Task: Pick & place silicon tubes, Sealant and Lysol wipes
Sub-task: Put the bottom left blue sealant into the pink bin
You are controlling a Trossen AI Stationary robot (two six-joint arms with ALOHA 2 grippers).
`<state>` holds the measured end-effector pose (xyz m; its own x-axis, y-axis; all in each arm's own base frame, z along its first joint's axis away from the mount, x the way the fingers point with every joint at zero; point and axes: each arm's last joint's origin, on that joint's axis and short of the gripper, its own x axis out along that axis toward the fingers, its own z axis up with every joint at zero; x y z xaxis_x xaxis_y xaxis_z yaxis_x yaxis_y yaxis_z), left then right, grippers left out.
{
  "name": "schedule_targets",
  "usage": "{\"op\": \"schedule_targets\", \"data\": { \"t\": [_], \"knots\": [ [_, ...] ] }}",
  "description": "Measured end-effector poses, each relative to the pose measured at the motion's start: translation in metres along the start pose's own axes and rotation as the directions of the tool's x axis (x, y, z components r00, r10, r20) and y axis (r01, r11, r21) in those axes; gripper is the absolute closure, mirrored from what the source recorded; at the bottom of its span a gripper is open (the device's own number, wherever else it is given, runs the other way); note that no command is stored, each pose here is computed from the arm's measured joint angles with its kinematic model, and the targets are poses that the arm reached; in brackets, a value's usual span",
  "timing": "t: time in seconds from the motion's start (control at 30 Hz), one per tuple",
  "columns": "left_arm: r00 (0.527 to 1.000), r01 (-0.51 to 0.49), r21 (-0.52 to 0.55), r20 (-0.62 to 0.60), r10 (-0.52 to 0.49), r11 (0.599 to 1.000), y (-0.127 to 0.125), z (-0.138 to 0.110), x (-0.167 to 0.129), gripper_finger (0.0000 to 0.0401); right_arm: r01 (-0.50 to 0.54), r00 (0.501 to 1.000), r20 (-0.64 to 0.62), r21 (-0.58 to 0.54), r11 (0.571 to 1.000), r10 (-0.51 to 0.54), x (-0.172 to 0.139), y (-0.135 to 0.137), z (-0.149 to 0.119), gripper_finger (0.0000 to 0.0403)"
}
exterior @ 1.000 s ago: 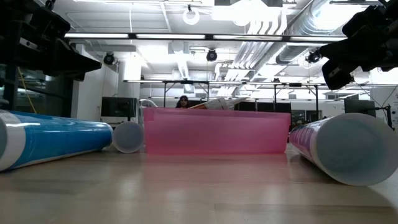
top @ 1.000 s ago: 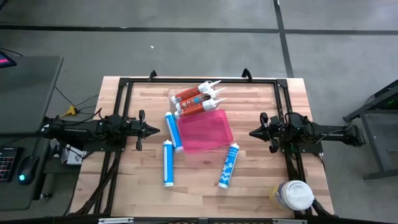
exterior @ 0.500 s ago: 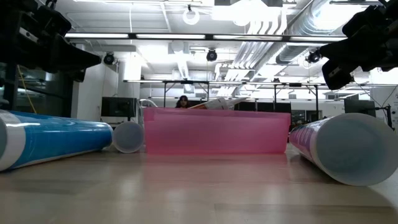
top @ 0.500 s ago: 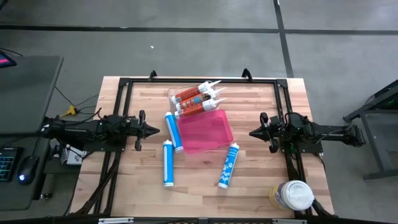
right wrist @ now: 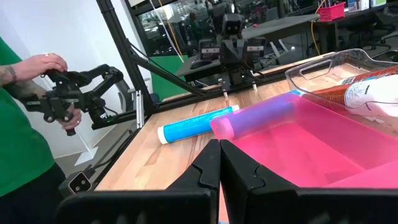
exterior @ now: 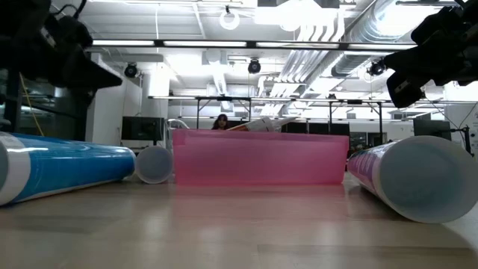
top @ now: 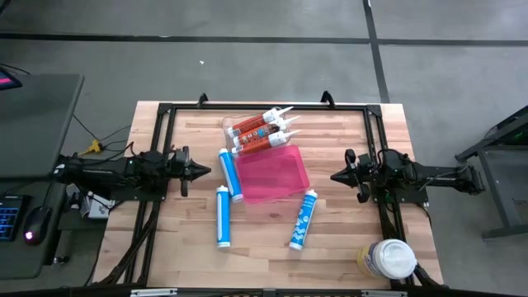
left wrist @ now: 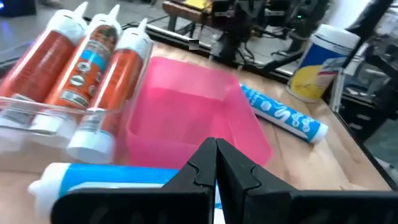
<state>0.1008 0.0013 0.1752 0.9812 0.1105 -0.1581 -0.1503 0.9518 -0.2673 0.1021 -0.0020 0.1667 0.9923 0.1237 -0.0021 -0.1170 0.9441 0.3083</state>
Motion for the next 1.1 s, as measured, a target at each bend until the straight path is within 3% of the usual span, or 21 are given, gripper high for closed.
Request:
{"op": "schedule_targets", "data": {
  "t": [0.13, 0.27, 0.4, 0.57, 0.93, 1.1],
  "knots": [
    [0.999, -0.022, -0.051, -0.048, 0.02, 0.998, -0.004, 0.015, -0.003, 0.0401, 0.001, 1.0, -0.002, 0.0, 1.0, -0.001, 0.0, 0.0, 0.0, 0.0402],
    [0.99, -0.089, -0.189, -0.122, 0.066, 0.978, -0.008, 0.031, -0.003, 0.0401, 0.001, 1.0, -0.003, 0.001, 1.0, -0.001, 0.0, 0.0, 0.0, 0.0402],
    [0.959, -0.229, -0.361, -0.242, 0.146, 0.904, -0.011, 0.043, -0.002, 0.0401, 0.001, 1.0, -0.003, 0.001, 1.0, -0.001, 0.0, 0.0, 0.0, 0.0402],
    [0.909, -0.354, -0.473, -0.376, 0.179, 0.807, -0.016, 0.054, 0.004, 0.0401, 0.001, 1.0, -0.003, 0.001, 1.0, -0.001, 0.0, 0.0, 0.0, 0.0402],
    [0.841, -0.458, -0.516, -0.514, 0.167, 0.724, -0.036, 0.07, 0.039, 0.0401, 0.001, 1.0, -0.004, 0.001, 1.0, -0.001, 0.0, 0.0, 0.0, 0.0402],
    [0.781, -0.572, -0.511, -0.577, 0.237, 0.642, -0.053, 0.069, 0.052, 0.0401, 0.001, 1.0, -0.004, 0.001, 1.0, -0.001, 0.0, 0.0, 0.0, 0.0402]
  ]
}}
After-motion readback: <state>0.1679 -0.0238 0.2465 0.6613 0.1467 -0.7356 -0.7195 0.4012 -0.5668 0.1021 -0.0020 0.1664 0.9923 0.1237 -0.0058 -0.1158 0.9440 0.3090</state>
